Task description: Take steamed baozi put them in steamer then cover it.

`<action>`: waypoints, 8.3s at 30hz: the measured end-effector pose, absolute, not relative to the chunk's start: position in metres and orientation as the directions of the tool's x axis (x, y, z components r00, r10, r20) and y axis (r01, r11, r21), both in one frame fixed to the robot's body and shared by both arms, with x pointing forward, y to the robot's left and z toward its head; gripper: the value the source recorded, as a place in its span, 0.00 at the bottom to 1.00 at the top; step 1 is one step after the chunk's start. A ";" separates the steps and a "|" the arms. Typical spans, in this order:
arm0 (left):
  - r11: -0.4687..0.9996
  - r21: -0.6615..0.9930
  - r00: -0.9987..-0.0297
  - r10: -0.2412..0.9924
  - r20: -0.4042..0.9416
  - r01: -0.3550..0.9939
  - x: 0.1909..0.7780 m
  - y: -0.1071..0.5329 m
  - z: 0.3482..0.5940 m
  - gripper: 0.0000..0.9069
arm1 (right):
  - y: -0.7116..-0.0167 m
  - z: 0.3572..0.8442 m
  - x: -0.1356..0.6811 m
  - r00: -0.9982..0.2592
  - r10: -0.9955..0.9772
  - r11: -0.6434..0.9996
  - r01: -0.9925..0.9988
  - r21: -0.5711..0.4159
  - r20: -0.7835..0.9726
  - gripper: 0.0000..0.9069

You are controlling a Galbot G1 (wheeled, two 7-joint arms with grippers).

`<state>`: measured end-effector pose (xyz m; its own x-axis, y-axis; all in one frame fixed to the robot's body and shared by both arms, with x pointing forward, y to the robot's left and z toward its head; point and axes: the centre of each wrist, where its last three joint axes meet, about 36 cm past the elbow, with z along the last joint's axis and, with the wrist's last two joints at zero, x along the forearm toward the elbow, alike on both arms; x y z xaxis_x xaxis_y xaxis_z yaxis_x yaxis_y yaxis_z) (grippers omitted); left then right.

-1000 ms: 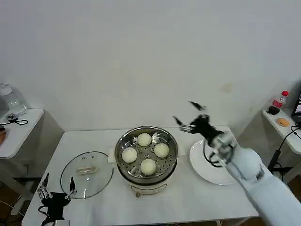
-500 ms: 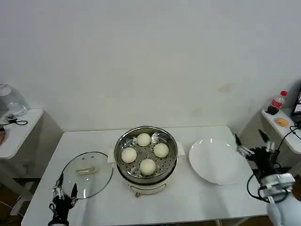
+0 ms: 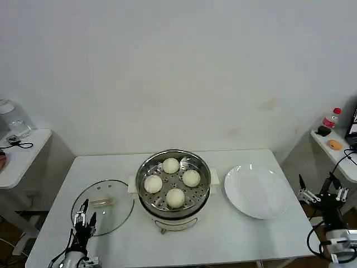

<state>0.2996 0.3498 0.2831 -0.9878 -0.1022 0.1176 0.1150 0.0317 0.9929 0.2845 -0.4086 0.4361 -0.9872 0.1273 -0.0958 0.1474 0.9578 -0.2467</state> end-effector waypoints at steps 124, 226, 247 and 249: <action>0.108 0.994 -0.998 0.056 -0.012 -0.006 0.408 0.162 0.462 0.00 | -0.324 0.372 0.253 -0.999 0.000 0.964 -0.011 -0.265 0.042 1.00; 0.711 0.702 -0.978 0.116 -0.176 -0.041 0.259 0.185 0.457 1.00 | -0.321 0.359 0.253 -0.995 -0.074 0.965 -0.090 -0.247 0.074 1.00; 0.973 0.163 -0.978 -0.182 0.107 -0.163 0.197 0.241 0.387 1.00 | -0.291 0.372 0.240 -0.964 -0.197 0.968 -0.220 -0.119 0.179 1.00; 0.975 0.147 -0.975 -0.187 0.119 -0.169 0.194 0.241 0.383 1.00 | -0.289 0.373 0.238 -0.960 -0.208 0.967 -0.231 -0.111 0.186 1.00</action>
<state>0.1942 0.2415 0.3832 -0.9751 -0.1871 0.1187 -0.1691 0.9746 0.1470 0.2383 -0.2893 0.3731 -0.9603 -0.2083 0.1858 -0.2312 0.9665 -0.1112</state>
